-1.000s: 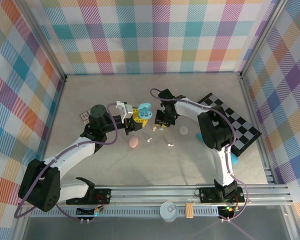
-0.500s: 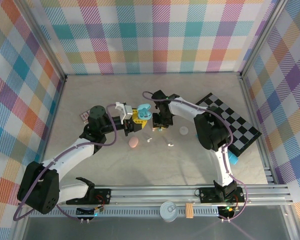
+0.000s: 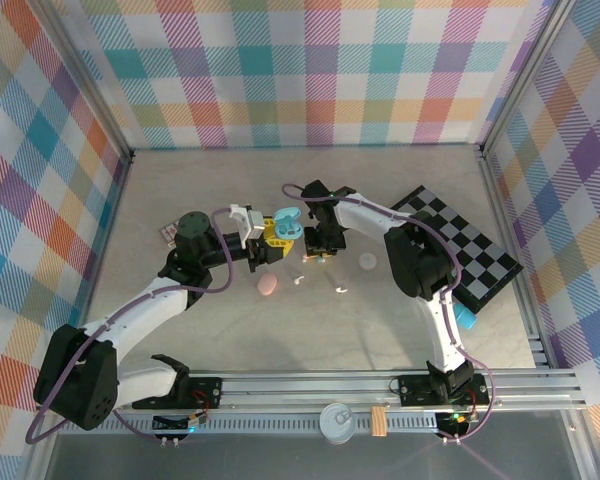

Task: Insert the wireless bluetooth earbuds into the charging case

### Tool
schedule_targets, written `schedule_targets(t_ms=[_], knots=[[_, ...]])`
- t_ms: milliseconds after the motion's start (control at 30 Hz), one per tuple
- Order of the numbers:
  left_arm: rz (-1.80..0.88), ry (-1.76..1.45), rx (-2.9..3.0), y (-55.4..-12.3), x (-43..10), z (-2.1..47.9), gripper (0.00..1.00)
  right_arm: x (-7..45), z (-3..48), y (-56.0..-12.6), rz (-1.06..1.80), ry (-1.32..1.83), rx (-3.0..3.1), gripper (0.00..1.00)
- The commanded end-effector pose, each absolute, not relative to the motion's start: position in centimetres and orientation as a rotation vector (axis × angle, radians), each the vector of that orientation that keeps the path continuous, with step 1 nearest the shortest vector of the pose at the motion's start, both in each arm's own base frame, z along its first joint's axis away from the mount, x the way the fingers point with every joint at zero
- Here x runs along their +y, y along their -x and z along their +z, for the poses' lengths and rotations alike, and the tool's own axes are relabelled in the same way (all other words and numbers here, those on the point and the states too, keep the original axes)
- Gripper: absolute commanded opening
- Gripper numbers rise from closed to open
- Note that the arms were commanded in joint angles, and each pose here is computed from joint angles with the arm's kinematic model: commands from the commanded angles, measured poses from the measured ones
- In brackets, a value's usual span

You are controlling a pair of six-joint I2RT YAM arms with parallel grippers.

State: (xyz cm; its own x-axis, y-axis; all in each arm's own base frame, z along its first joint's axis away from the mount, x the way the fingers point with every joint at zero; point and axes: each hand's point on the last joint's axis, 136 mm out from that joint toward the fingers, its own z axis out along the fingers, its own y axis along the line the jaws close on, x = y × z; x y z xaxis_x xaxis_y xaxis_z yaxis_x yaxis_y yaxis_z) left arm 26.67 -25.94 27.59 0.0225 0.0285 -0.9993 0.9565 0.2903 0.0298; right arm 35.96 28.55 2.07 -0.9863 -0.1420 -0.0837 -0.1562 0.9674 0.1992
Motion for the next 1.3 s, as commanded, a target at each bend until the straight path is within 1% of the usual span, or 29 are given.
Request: schedule_targets(t_ms=[0, 200, 333, 567, 867, 1033, 1267], knots=[[-0.925, -1.029, 1.29, -26.4, -25.5, 28.2, 0.31, 27.1, 2.4, -34.9, 0.219, 0.276, 3.092, 0.26], [-0.925, -1.03, 1.289, -26.5, -25.5, 28.2, 0.31, 26.4, 3.0, -34.7, 0.176, 0.324, 3.085, 0.28], [-0.926, -1.03, 1.288, -26.4, -25.5, 28.2, 0.31, 26.2, 2.6, -34.6, 0.143, 0.353, 3.104, 0.24], [-0.921, -1.029, 1.289, -26.4, -25.5, 28.2, 0.31, 25.1, 3.0, -35.0, 0.047, 0.363, 3.096, 0.23], [-0.92, -1.03, 1.29, -26.4, -25.5, 28.2, 0.31, 24.1, 3.4, -34.9, -0.028, 0.414, 3.09, 0.29], [-0.92, -1.032, 1.284, -26.2, -25.4, 28.3, 0.31, 24.0, 3.7, -35.0, -0.056, 0.432, 3.096, 0.35], [-0.925, -1.037, 1.278, -26.0, -25.4, 28.4, 0.31, 24.9, 3.5, -33.4, 0.002, 0.52, 3.216, 0.36]])
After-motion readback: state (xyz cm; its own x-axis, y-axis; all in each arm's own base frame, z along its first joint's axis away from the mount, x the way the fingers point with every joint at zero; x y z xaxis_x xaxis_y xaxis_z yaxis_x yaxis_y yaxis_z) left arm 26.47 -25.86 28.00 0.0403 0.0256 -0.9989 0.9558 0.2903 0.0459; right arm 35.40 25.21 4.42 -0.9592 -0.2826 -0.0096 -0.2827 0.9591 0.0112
